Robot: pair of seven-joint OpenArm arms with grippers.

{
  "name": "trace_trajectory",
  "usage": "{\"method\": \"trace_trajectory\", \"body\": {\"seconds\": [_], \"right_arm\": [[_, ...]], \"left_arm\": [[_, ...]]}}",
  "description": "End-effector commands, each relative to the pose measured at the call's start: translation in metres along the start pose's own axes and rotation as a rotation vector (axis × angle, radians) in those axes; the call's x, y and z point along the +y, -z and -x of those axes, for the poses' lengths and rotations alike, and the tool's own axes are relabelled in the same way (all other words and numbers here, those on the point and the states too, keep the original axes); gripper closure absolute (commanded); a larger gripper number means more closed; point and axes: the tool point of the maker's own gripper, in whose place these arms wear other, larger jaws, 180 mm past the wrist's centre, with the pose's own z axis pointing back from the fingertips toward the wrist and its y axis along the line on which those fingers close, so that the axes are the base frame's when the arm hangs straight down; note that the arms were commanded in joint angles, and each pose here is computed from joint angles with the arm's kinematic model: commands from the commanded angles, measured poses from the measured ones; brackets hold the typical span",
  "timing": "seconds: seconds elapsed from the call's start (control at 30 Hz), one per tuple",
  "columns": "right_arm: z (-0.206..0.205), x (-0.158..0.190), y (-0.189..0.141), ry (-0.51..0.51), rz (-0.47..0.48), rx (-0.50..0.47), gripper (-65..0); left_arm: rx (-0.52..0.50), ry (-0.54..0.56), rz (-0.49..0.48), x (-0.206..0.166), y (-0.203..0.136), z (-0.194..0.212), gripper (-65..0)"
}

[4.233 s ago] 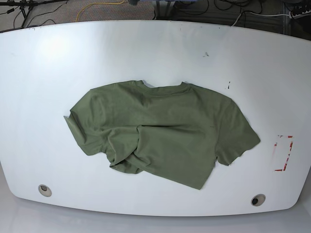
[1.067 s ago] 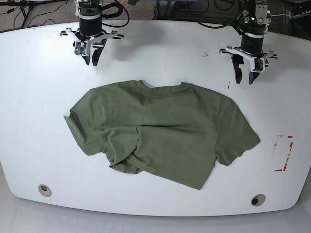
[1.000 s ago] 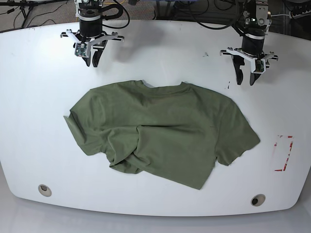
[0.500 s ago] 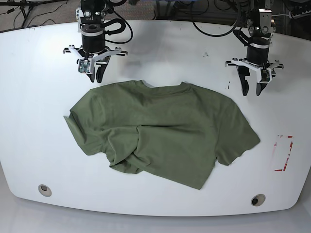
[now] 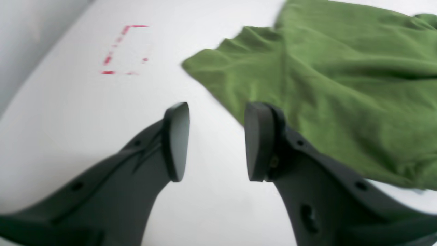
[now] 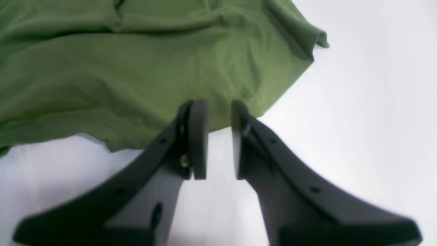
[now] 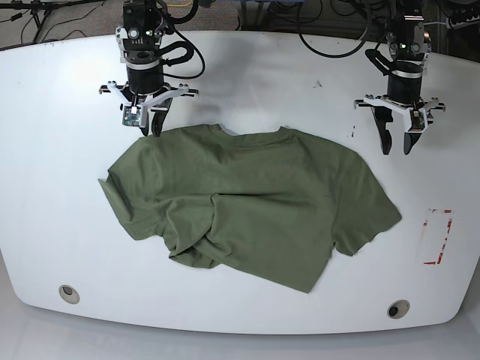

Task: Fold the T-shirt properly
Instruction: 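Move both grippers out over the green T-shirt's collar edge, then lower the right gripper onto the shirt near the collar and grasp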

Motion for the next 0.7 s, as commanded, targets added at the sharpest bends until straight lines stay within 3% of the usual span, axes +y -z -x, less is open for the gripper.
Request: {"method": "trace_trajectory", "body": {"seconds": [0.0, 0.37, 0.67], "right_arm": [[-0.017, 0.002, 0.004, 0.019, -0.004, -0.059, -13.3], [-0.031, 0.002, 0.015, 0.063, -0.003, -0.105, -20.6], [-0.024, 0.000, 0.015, 0.084, -0.017, -0.086, -20.4]], "left_arm": [[-0.045, 0.006, -0.010, 0.006, -0.001, -0.012, -25.7], [-0.058, 0.003, 0.000, 0.004, -0.002, -0.012, -26.6], [-0.075, -0.004, 0.029, -0.008, 0.001, -0.015, -35.6]]}}
